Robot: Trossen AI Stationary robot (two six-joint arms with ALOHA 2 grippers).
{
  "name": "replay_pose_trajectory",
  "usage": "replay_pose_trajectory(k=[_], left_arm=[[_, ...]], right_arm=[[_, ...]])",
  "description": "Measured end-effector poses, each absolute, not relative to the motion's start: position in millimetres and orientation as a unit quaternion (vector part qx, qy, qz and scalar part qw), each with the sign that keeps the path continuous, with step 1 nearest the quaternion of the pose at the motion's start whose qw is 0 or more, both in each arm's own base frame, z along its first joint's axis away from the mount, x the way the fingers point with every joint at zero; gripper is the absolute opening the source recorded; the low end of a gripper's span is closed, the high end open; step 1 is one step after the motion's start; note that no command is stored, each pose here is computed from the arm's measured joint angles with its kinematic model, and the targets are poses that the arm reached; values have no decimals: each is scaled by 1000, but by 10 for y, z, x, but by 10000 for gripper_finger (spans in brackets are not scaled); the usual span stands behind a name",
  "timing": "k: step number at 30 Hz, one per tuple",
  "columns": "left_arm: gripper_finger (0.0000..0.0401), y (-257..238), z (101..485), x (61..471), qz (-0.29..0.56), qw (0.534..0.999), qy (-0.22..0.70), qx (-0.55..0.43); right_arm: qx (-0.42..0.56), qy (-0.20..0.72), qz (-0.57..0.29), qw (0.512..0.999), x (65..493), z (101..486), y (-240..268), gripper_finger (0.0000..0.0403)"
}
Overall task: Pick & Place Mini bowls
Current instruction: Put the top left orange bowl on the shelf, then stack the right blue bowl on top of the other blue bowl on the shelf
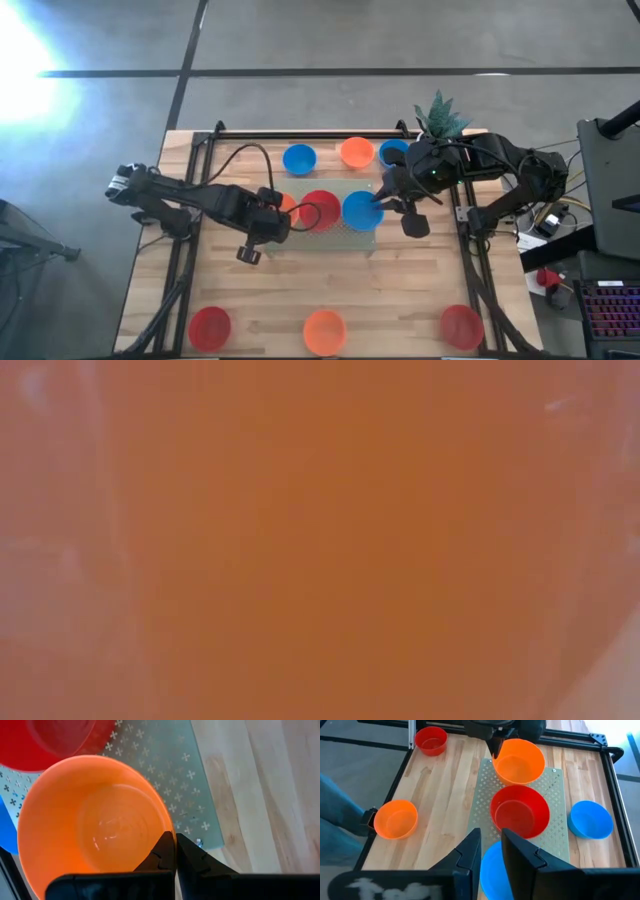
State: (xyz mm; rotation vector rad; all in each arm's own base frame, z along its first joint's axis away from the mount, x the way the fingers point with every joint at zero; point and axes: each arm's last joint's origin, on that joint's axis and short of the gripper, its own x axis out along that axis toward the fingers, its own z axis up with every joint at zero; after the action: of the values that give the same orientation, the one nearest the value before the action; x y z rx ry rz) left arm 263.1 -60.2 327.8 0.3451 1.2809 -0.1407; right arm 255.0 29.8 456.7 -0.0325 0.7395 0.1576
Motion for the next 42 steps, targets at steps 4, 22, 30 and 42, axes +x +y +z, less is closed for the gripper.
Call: replay_pose_trajectory(k=[4,22,30,42], left_arm=[[3,-602,3277,2630,-62,786,595,156],[63,-588,3240,2634,-40,785,595,168],[64,-588,3369,2645,-35,800,576,163],[64,-530,3823,2552,21,836,519,179]], right_arm=[[-16,361,77,929,2550,4567,298,66],[-14,361,76,929,2550,4567,298,69],[-16,361,77,929,2550,4567,298,69],[-13,362,75,929,2549,4565,296,67]])
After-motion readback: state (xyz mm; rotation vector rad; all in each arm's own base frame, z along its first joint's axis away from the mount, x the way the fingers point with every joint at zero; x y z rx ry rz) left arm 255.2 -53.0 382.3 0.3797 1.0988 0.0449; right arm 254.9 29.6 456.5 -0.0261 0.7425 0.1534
